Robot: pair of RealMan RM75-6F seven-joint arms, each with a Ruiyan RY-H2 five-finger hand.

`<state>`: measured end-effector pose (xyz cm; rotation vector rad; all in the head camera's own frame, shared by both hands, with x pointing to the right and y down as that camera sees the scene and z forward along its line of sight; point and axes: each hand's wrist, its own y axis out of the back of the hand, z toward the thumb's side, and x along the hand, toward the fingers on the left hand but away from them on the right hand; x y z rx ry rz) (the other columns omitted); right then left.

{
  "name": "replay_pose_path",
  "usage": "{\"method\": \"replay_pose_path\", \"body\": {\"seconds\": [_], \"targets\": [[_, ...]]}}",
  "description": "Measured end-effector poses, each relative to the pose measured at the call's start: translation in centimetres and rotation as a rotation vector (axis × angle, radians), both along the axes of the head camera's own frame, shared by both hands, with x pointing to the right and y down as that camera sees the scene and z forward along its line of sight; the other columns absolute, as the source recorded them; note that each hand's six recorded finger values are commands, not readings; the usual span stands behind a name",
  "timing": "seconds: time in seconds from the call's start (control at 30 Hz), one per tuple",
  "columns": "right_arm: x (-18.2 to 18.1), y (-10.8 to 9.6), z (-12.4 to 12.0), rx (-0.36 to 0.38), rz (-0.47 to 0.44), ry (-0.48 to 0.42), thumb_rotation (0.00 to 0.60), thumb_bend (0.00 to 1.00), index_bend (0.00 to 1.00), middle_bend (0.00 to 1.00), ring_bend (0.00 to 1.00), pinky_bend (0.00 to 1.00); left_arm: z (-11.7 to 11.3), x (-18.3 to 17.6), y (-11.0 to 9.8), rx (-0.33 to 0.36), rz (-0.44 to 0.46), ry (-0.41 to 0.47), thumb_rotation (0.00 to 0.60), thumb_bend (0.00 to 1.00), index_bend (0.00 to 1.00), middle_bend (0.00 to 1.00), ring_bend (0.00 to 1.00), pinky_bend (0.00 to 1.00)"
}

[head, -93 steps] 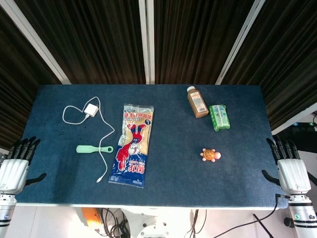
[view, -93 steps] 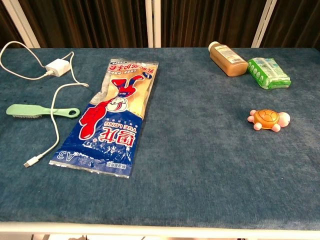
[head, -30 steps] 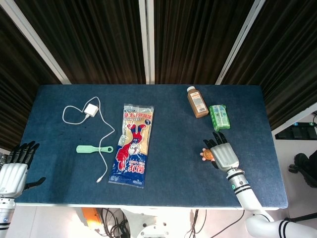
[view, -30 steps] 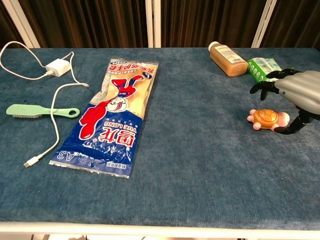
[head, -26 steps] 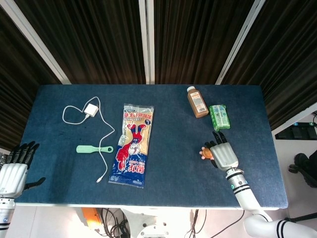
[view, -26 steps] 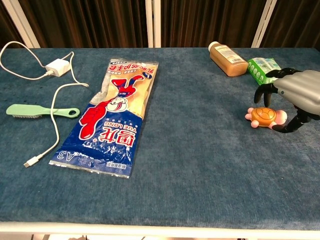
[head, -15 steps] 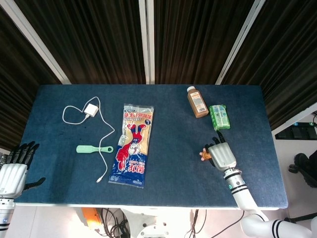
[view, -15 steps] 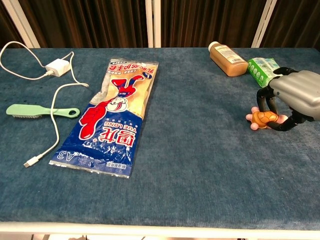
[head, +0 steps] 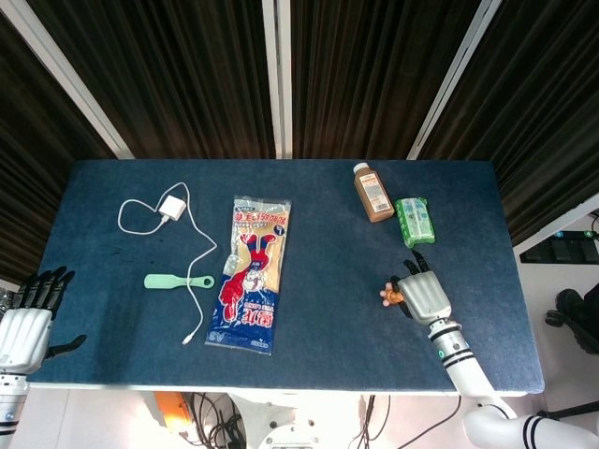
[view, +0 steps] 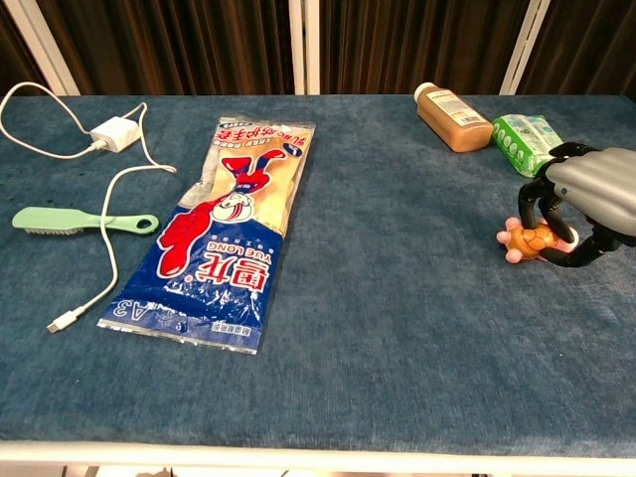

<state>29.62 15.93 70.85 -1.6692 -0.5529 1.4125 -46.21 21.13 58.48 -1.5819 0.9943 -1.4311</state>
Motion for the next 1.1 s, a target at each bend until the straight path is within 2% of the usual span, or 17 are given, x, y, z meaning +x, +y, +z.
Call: {"method": "replay_pose_path", "body": {"seconds": [0.13,0.3,0.57,0.83,1.0,1.1], "targets": [[0.1,-0.1,-0.6,0.003,0.011,-0.024,0.600,0.10,0.07,0.14,0.00,0.00,0.0,0.1,0.0,0.000,0.001,0.003,0.600,0.07,0.04,0.00,0.00,0.00],[0.4,-0.2,-1.3,0.001,0.031,-0.053,0.600,0.09,0.04,0.11,0.00,0.00,0.0,0.0,-0.1,0.001,-0.001,0.004,0.600,0.07,0.04,0.00,0.00,0.00],[0.9,-0.6,-2.4,0.002,0.063,-0.106,0.600,0.09,0.03,0.15,0.00,0.00,0.1,0.0,0.0,-0.005,-0.001,0.007,0.600,0.07,0.04,0.00,0.00,0.00],[0.3,-1.8,-1.5,0.007,0.050,-0.071,0.600,0.09,0.03,0.10,0.00,0.00,0.2,0.0,0.0,-0.008,-0.003,0.008,0.600,0.07,0.04,0.00,0.00,0.00],[-0.8,-2.9,-0.2,-0.007,0.048,-0.044,0.600,0.11,0.04,0.17,0.00,0.00,0.1,-0.2,-0.1,-0.009,-0.007,0.005,0.600,0.07,0.04,0.00,0.00,0.00],[-1.2,-3.3,0.3,-0.011,0.049,-0.034,0.600,0.15,0.10,0.22,0.00,0.00,0.1,-0.3,-0.1,-0.008,-0.010,0.004,0.600,0.07,0.04,0.00,0.00,0.00]]}}
